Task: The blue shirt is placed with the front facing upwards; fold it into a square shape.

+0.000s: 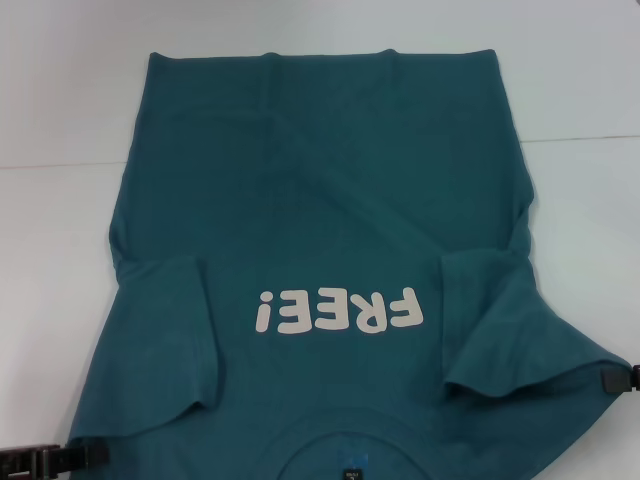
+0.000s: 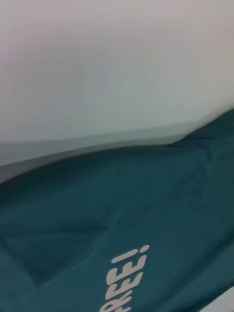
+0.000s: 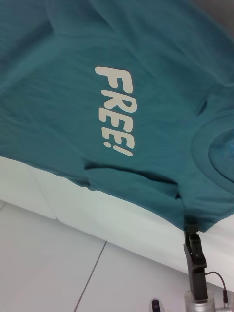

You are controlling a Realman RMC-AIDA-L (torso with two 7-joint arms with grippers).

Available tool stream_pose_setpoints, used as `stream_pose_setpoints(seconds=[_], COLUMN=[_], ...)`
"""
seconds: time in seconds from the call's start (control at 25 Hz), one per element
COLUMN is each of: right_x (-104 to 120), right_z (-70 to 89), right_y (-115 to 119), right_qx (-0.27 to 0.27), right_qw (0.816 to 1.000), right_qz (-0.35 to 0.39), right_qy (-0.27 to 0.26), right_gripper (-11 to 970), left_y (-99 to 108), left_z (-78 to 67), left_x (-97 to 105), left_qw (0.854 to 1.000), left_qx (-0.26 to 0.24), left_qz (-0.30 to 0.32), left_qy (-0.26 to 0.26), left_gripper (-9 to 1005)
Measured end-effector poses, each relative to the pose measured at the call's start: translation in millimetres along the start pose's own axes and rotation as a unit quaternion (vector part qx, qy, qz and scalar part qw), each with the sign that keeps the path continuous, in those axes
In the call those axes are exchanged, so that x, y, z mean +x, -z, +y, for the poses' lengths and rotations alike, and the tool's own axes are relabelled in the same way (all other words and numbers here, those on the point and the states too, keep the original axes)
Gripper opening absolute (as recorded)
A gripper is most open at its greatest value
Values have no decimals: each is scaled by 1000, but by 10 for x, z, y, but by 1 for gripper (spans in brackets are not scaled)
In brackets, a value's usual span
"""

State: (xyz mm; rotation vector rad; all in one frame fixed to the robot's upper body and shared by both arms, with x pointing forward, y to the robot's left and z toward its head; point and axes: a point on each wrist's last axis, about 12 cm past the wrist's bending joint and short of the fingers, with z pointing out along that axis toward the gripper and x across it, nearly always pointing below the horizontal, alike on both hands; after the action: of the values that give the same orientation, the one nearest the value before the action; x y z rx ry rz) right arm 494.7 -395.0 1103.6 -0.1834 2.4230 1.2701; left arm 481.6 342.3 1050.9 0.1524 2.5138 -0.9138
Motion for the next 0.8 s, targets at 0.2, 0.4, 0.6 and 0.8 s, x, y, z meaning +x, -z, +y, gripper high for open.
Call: stream_pose_setpoints(seconds=[0.2, 0.4, 0.6, 0.8], right_x=[15, 18, 0, -7], right_z=[-5, -1, 14, 17], right_y=[7, 7, -1, -1], right_qx=[0, -1, -5, -6], right_qw=[1000, 1000, 1000, 1000], right_qz=[0, 0, 2, 1], right_qy=[-2, -3, 0, 0], right_gripper=[36, 36, 36, 37], left_y=[-18, -16, -15, 25], left_z=[-21, -24, -27, -62], left_x=[-48, -64, -66, -71], left_qw=[1000, 1000, 1000, 999], left_qx=[3, 3, 7, 29], left_qz=[-5, -10, -15, -31], left_qy=[-5, -5, -1, 6], left_gripper=[452, 174, 50, 35])
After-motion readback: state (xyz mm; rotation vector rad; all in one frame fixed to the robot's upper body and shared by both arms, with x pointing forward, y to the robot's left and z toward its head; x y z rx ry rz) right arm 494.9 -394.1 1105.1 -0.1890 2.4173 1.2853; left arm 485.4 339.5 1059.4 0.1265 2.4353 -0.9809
